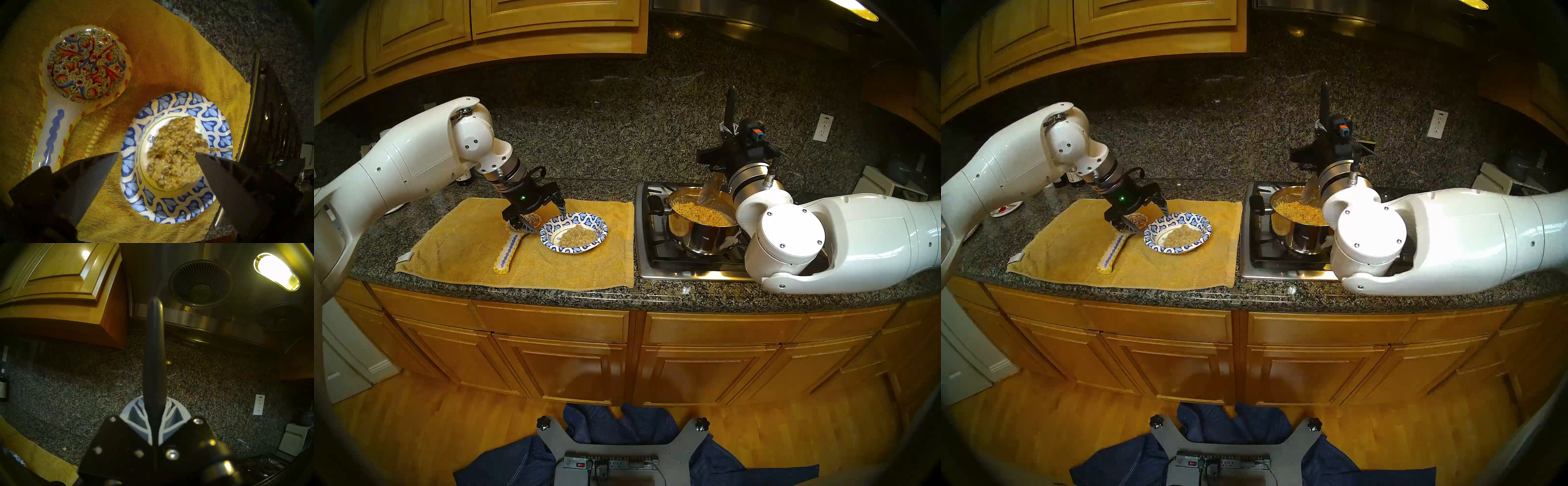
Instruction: Scoop oatmeal into bowl
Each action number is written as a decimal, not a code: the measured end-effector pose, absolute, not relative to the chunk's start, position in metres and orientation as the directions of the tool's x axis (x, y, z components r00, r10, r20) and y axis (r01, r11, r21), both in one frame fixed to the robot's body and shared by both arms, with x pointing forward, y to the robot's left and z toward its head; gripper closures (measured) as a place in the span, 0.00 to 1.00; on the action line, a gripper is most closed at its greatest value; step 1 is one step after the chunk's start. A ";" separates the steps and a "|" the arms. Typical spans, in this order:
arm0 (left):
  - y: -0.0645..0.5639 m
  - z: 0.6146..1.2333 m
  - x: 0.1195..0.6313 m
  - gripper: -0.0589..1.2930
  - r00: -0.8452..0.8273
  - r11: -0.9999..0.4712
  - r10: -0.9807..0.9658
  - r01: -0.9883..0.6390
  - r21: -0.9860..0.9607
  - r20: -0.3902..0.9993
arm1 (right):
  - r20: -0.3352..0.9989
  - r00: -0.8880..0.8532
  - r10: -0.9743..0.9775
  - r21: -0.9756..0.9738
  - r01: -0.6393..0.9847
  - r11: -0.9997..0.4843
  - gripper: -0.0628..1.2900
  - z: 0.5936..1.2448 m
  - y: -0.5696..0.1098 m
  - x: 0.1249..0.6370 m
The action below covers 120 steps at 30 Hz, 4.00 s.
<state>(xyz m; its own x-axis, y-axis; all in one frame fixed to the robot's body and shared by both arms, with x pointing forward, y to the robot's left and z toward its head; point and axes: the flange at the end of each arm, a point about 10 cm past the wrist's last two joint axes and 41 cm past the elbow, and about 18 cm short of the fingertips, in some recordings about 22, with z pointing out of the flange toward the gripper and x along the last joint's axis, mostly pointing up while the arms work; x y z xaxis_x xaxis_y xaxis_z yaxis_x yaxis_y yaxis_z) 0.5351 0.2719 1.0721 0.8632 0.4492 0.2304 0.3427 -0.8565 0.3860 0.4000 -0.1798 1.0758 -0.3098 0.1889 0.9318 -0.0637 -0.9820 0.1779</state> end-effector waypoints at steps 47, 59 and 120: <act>0.252 1.130 0.532 0.06 0.777 -0.775 0.560 0.368 0.513 0.287 | 0.930 -0.318 0.186 0.180 -0.048 -0.983 0.98 1.078 -0.176 0.402; 0.239 1.125 0.523 0.06 0.749 -0.700 0.611 0.361 0.616 0.256 | 0.925 -0.330 0.186 0.185 -0.035 -0.982 0.98 1.083 -0.172 0.401; 0.244 1.106 0.510 0.06 0.646 -0.584 0.718 0.354 0.731 0.260 | 0.943 -0.266 0.201 0.179 -0.105 -0.978 0.98 1.047 -0.214 0.407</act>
<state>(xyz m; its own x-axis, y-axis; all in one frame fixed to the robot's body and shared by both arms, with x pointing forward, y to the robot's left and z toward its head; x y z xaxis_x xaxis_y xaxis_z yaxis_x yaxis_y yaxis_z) 0.5100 0.2440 1.1058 0.6461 0.7177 0.2599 0.3544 -0.5836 0.7306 0.4068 -0.2142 1.0466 -0.2661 0.2012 0.9427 -0.1051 -0.9782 0.1791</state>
